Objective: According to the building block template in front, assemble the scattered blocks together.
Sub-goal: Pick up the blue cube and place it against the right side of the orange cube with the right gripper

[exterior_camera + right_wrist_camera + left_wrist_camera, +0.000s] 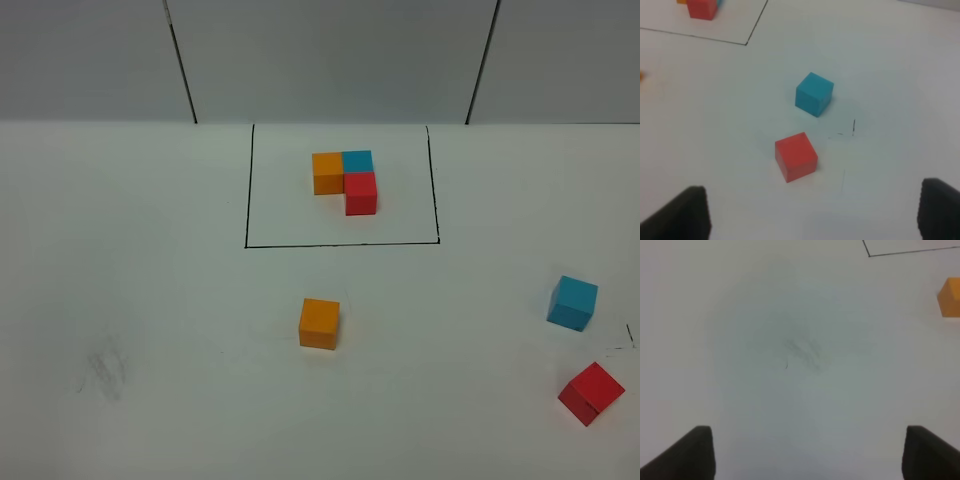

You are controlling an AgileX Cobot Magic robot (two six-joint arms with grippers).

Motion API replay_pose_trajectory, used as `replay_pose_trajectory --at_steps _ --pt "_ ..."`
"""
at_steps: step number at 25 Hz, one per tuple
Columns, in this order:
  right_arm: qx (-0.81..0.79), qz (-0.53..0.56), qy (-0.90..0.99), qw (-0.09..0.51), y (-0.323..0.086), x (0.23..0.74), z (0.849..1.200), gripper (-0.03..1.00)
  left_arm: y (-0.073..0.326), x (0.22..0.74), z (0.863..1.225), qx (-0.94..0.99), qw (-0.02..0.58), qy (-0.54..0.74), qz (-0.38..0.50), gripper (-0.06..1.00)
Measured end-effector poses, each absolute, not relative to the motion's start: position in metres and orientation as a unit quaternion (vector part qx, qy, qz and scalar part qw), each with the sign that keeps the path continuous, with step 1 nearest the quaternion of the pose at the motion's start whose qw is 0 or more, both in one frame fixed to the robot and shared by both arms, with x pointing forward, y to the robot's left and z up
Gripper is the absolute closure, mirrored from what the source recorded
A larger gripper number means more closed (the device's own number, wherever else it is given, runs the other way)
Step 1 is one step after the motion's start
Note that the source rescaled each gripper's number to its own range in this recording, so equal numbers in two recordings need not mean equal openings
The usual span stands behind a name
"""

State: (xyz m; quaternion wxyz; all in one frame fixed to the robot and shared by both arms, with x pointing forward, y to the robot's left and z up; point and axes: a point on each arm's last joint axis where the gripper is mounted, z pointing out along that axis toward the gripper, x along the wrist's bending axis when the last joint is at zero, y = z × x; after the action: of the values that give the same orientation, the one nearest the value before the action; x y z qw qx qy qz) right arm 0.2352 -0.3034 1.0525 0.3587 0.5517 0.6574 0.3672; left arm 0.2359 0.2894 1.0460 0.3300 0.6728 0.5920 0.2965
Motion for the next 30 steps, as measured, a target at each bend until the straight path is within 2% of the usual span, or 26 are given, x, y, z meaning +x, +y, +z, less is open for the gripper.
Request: replay_pose_trajectory --at_steps 5,30 --pt "0.552 0.367 0.657 0.359 -0.3034 0.2352 1.0525 0.26 0.2888 0.2261 1.0452 0.664 0.348 0.581 0.318 0.28" --pt "0.578 0.349 0.645 0.359 -0.3070 0.2412 1.0532 0.26 0.2888 0.2256 1.0453 0.663 0.349 0.579 0.321 0.29"
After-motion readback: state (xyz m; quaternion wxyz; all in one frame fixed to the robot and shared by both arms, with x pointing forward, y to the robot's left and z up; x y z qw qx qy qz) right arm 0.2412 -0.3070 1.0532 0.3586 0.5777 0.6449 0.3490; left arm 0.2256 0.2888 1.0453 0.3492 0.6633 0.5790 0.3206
